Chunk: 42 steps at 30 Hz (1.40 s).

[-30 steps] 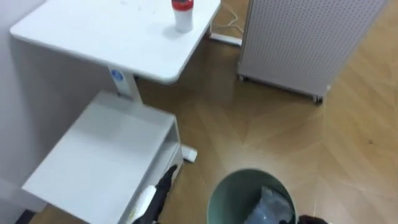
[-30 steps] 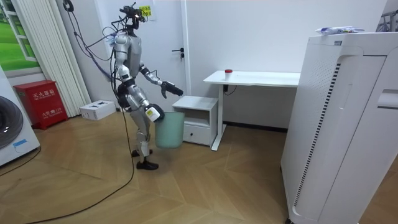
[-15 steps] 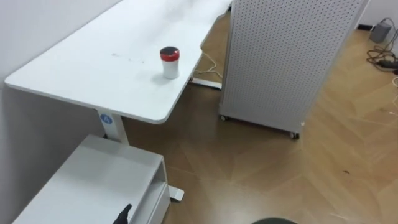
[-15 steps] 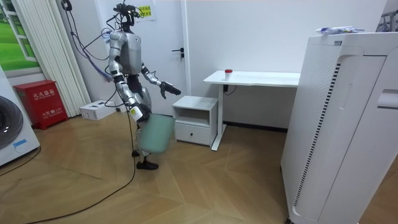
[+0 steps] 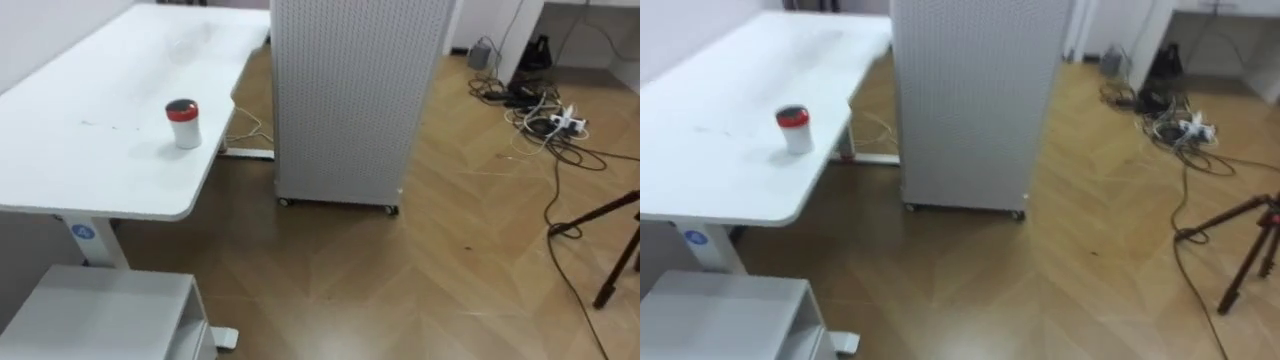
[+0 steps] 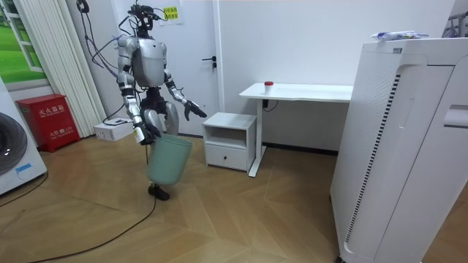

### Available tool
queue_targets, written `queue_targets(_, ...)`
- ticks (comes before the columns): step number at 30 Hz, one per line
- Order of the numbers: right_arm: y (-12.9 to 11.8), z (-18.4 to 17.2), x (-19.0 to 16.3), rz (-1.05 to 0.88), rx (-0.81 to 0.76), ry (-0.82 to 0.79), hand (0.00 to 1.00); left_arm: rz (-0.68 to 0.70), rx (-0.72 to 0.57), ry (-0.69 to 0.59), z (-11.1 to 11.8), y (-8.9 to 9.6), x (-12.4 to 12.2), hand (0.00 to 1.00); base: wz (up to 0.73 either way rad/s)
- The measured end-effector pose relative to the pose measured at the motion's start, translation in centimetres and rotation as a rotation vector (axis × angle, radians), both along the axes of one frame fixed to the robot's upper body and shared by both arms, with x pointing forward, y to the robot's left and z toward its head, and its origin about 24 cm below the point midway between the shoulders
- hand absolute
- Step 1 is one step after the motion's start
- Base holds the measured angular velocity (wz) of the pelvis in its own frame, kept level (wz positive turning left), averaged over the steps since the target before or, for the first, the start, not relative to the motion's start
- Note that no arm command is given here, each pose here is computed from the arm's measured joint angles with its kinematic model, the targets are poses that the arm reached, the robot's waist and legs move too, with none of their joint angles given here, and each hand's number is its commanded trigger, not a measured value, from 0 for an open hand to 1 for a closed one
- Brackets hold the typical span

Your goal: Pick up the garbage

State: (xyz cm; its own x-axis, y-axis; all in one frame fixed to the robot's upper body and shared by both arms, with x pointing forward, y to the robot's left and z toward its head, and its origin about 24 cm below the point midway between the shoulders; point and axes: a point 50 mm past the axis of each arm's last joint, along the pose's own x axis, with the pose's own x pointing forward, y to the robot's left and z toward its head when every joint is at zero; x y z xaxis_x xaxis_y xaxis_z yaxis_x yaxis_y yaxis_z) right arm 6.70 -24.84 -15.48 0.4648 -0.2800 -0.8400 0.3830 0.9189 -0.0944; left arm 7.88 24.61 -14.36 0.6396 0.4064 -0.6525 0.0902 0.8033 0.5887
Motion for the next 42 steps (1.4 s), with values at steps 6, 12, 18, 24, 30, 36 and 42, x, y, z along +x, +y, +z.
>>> queue_targets(6,0.0,-0.1,-0.3,0.026,0.009,0.012,1.0,0.051,-0.004,0.064,-0.4,0.4,-1.4,0.0,-0.16)
queue_targets(12,0.3,0.1,0.8,0.082,0.017,-0.01,1.0,0.108,-0.002,0.098,-0.6,0.6,-2.6,0.0,-0.42)
queue_targets(18,0.9,0.1,1.8,0.187,0.007,-0.009,1.0,0.146,-0.005,0.122,-0.8,0.7,-3.0,0.0,-0.22)
queue_targets(24,0.9,0.0,1.4,0.185,0.009,0.0,1.0,0.148,-0.001,0.101,-0.7,0.7,-2.4,0.0,0.0)
queue_targets(30,1.2,0.0,1.5,0.205,0.009,0.003,1.0,0.157,0.016,0.095,-0.6,0.7,-2.5,0.0,0.0)
queue_targets(36,1.3,0.0,1.7,0.227,-0.002,0.0,1.0,0.17,0.037,0.067,-0.4,1.0,-2.1,0.0,0.01)
queue_targets(42,1.3,0.1,2.2,0.253,-0.03,-0.003,1.0,0.278,0.038,-0.072,0.6,1.8,0.0,0.0,-0.03)
